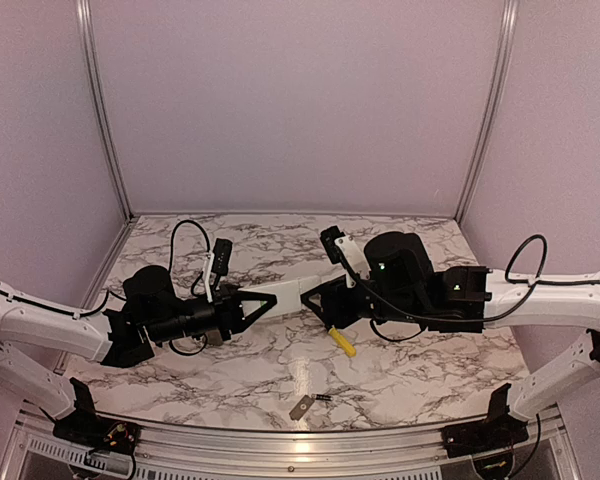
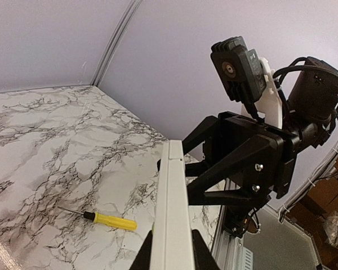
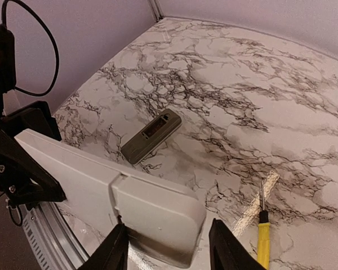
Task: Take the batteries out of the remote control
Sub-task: Remove the battery cover from the remote control.
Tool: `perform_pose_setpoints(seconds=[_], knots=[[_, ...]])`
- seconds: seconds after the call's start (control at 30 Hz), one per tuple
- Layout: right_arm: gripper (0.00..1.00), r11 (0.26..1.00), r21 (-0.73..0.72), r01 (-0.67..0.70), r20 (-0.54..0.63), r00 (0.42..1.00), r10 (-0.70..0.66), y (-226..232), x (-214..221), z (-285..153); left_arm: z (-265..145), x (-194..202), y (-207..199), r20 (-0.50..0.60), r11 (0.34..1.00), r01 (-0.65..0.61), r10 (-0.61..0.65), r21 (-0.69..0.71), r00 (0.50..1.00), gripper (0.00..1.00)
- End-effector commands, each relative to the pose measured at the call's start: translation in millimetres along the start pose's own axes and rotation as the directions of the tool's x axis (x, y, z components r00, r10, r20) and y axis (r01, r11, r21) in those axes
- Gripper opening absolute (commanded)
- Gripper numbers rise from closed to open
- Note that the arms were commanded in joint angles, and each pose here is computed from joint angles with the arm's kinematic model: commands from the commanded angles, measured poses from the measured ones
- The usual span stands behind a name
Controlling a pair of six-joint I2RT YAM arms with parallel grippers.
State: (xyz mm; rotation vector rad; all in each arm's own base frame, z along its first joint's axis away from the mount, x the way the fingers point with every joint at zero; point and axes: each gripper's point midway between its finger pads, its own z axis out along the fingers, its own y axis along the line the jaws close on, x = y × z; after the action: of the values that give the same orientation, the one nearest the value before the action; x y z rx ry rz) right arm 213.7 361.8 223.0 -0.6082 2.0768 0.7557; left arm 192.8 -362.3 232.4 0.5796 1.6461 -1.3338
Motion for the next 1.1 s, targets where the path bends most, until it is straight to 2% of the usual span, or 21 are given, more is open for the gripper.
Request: perform_pose_setpoints(seconds=[0.0,0.17,0.27,1.07], knots=[[0.42,0.999,0.048,-0.002,0.012,1.000,0.001,-6.8,-7.4,0.1,0.4,-21.8,-16.3,0.061,0.998,-0.033,0.030,0.047,0.998,0.00],[0.29,1.000,0.024,-0.004,0.012,1.000,0.004,-1.8,-7.6,1.8,1.1,-21.7,-14.3,0.061,0.999,-0.034,0.032,0.038,0.998,0.00],[0.25,1.000,0.031,-0.001,0.014,1.000,0.001,-0.6,-7.6,1.7,1.3,-22.2,-12.9,0.063,0.999,-0.037,0.035,0.029,0.997,0.00],[0.22,0.999,0.045,-0.002,0.035,0.999,0.000,1.2,-13.3,-6.9,0.7,-23.1,1.6,0.075,0.998,-0.048,0.051,-0.050,0.996,0.00]])
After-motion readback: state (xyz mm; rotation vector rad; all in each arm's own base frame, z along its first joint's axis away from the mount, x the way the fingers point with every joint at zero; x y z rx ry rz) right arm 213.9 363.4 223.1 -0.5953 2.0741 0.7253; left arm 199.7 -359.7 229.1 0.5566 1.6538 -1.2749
